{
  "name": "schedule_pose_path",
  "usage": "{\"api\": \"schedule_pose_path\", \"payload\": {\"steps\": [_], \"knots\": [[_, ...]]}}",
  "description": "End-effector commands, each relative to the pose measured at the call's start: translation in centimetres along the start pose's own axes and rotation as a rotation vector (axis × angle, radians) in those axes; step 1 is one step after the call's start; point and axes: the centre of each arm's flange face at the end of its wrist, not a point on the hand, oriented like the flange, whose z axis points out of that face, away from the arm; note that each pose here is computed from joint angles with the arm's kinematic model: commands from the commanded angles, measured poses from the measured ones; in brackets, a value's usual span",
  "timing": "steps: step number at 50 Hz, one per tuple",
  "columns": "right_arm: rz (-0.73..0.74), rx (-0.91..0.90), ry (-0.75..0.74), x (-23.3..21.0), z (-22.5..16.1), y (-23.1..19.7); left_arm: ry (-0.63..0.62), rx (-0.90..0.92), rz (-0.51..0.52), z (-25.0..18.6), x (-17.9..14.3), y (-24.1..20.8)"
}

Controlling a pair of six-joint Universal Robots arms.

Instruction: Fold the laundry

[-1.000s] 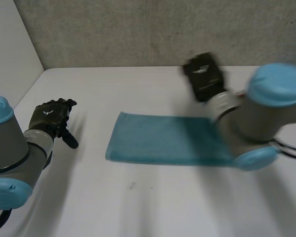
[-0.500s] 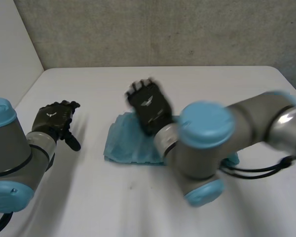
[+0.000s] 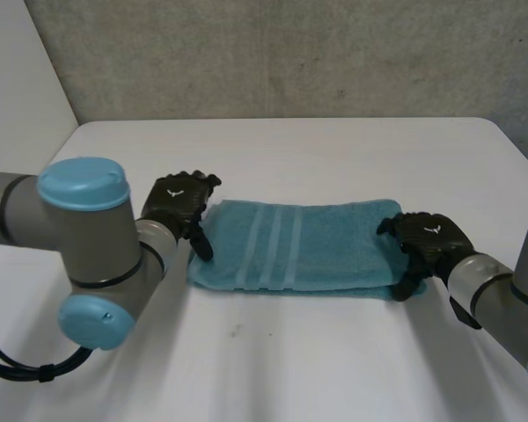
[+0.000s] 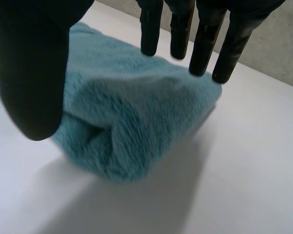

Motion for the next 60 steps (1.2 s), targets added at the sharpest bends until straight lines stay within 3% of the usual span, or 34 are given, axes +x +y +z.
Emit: {"api": "schedule_pose_path", "payload": {"steps": [1, 8, 14, 16, 17, 18, 20, 21, 23, 29, 33, 37, 39, 40, 43, 46, 50, 60], "knots": [[-0.015, 0.051, 0.048, 1.1, 0.7, 1.4, 0.003, -0.068, 0.004, 1.1, 0.1, 1.2], [-0.049, 0.052, 0.082, 1.9, 1.9, 1.7, -0.002, -0.090, 0.003, 0.5, 0.0, 1.5], [-0.269, 0.170, 0.187, 2.9, 2.7, -3.2, -0.007, -0.103, 0.001, -1.5, -0.4, 0.9], [-0.309, 0.231, 0.160, 0.7, 2.6, -5.2, -0.011, -0.102, -0.001, -2.0, -0.7, 0.6], [-0.338, 0.306, 0.097, -2.9, 2.1, -7.3, -0.015, -0.097, -0.002, -2.5, -0.8, 0.3], [-0.338, 0.307, 0.097, -2.9, 2.1, -7.3, -0.021, -0.084, -0.006, -2.9, -1.1, -0.3], [-0.379, 0.423, -0.044, -9.7, 0.5, -10.2, -0.031, -0.069, -0.008, -3.4, -1.4, -0.9], [-0.379, 0.424, -0.045, -9.7, 0.5, -10.2, -0.049, -0.055, -0.014, -3.7, -1.9, -1.4], [-0.410, 0.433, -0.182, -15.1, 0.4, -9.2, -0.071, -0.045, -0.024, -3.9, -2.6, -1.8], [-0.448, 0.409, -0.329, -21.1, 0.1, -6.2, -0.114, -0.006, -0.071, -4.2, -3.7, -3.2], [-0.491, 0.323, -0.432, -24.3, 0.0, -2.0, -0.121, 0.008, -0.096, -4.0, -4.1, -3.5], [-0.487, 0.302, -0.409, -23.8, 0.3, -2.2, -0.117, 0.032, -0.109, -3.6, -4.2, -4.2], [-0.420, 0.372, -0.317, -22.0, -0.6, -6.4, -0.109, 0.047, -0.107, -3.4, -3.9, -4.6], [-0.420, 0.372, -0.317, -22.0, -0.6, -6.4, -0.098, 0.063, -0.110, -3.1, -3.6, -5.0], [-0.246, 0.403, -0.204, -17.7, -0.1, -10.1, -0.083, 0.073, -0.119, -2.6, -3.2, -5.2], [-0.060, 0.396, -0.185, -14.9, 0.5, -11.5, -0.002, 0.079, -0.135, -2.1, -1.0, -5.2], [0.074, 0.283, -0.226, -13.0, 1.3, -10.5, 0.125, 0.046, -0.146, -1.5, 2.1, -3.9], [0.105, 0.018, -0.222, -11.5, 5.3, -4.6, 0.110, -0.170, -0.129, -0.7, 2.8, 1.5]]}}
